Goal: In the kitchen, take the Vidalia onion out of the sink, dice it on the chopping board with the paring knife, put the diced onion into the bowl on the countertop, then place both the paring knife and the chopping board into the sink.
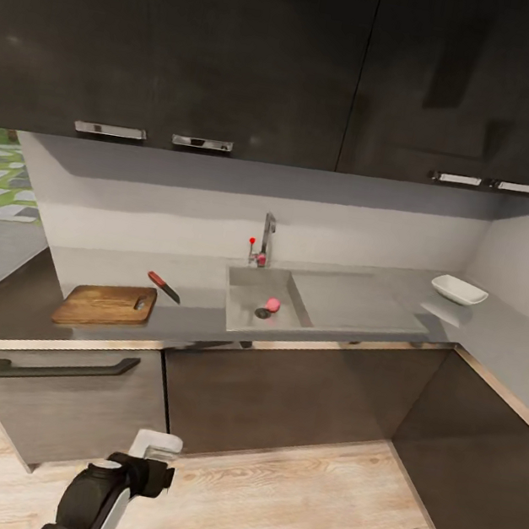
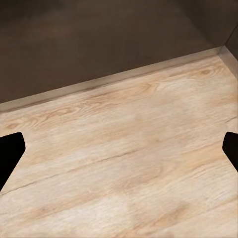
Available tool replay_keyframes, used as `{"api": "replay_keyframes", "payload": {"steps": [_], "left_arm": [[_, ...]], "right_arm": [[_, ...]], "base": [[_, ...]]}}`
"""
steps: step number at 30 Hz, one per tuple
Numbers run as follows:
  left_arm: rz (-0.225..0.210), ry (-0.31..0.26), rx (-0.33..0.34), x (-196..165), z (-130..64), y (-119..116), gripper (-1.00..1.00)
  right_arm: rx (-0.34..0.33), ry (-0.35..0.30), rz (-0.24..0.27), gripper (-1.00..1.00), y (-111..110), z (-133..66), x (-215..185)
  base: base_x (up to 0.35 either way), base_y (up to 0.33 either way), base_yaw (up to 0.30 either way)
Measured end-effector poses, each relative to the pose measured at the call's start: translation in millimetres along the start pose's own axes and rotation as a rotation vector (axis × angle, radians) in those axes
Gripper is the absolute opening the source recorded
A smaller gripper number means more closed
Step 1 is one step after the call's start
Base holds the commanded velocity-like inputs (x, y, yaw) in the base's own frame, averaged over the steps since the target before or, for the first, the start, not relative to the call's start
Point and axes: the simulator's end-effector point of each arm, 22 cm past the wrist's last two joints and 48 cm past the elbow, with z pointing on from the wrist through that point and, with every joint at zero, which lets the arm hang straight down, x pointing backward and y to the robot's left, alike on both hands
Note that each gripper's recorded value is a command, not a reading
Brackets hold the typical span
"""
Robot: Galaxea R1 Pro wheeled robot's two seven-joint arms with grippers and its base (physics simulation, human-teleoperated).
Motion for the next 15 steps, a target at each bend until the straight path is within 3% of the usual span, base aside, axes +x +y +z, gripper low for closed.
{"api": "replay_keyframes", "payload": {"steps": [3,7,11,15], "left_arm": [[0.029,-0.082,-0.008,-66,-8.8,-4,1.0],[0.033,-0.178,-0.01,-128,-22.6,-5,1.0],[0.042,-0.348,-0.019,-243,-57.8,-3,1.0],[0.064,-0.405,-0.031,-315,-72.8,-4,1.0]], "right_arm": [[0.0,0.004,-0.001,1.0,0,0.1,1],[-0.001,0.026,-0.003,1.0,0,0.2,6],[-0.003,0.039,-0.004,1.0,0,0.2,8],[-0.002,0.041,-0.004,1.0,0,0.2,9]], "base": [[0.0,0.0,0.0],[0.0,0.0,0.0],[0.0,0.0,0.0],[0.0,0.0,0.0]]}}
